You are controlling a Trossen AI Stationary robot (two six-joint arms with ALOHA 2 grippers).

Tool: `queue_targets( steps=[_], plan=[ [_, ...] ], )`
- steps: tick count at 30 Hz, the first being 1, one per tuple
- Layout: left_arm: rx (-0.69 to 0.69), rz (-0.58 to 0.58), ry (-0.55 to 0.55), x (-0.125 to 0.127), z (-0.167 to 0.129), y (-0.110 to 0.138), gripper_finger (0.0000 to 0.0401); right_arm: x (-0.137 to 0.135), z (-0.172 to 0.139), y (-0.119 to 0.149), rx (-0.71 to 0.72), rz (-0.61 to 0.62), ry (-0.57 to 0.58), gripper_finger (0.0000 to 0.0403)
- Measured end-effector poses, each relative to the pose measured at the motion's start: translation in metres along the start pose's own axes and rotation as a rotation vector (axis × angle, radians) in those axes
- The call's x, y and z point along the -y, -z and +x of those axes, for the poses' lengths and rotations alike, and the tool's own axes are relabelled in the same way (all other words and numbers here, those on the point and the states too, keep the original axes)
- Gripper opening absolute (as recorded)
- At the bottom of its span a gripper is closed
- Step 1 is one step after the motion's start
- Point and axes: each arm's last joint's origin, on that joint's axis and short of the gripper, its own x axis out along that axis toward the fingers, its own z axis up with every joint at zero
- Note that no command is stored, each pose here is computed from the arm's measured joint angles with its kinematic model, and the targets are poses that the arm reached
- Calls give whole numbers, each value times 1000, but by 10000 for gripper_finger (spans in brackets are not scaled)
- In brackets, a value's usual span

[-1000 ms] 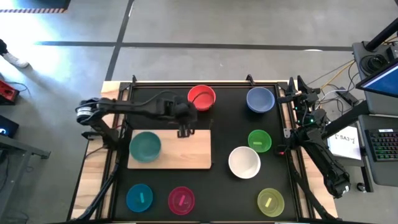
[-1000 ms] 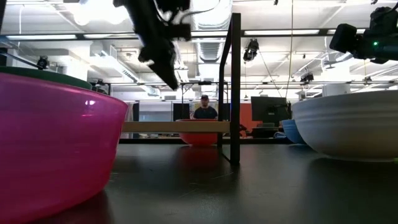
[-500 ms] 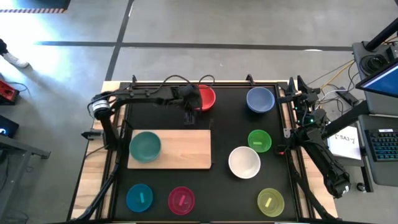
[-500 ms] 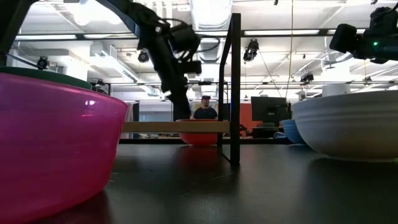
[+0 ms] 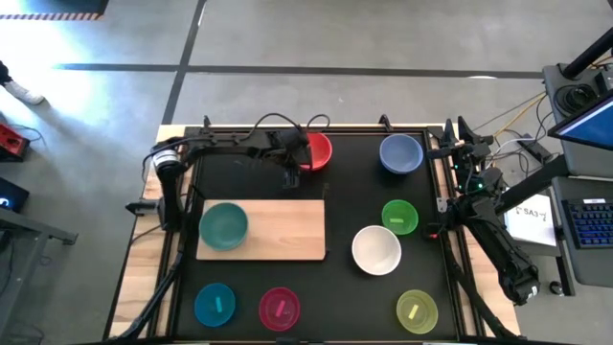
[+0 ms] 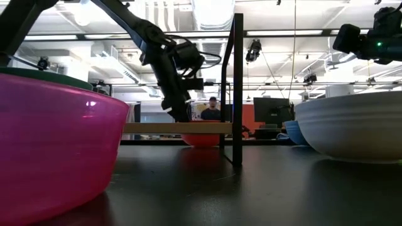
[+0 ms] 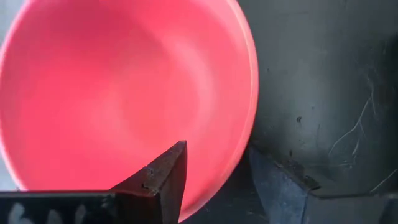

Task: Place and stack bowls onto a shelf
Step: Stack the orange bowl on top of the green bowl on the shelf

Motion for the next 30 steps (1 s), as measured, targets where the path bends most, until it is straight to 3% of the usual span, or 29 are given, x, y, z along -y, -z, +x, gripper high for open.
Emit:
queue_targets(
  steps=[6, 16, 30],
  plan=[
    [-35, 3, 18, 2, 9, 4, 112, 0, 0, 0, 0, 0, 0, 171],
    [-59, 1, 16, 3, 11, 6, 8, 0, 0, 0, 0, 0, 0, 171],
    [-164, 12, -160, 11, 10, 4, 0, 0, 0, 0, 0, 1, 0, 171]
  ],
)
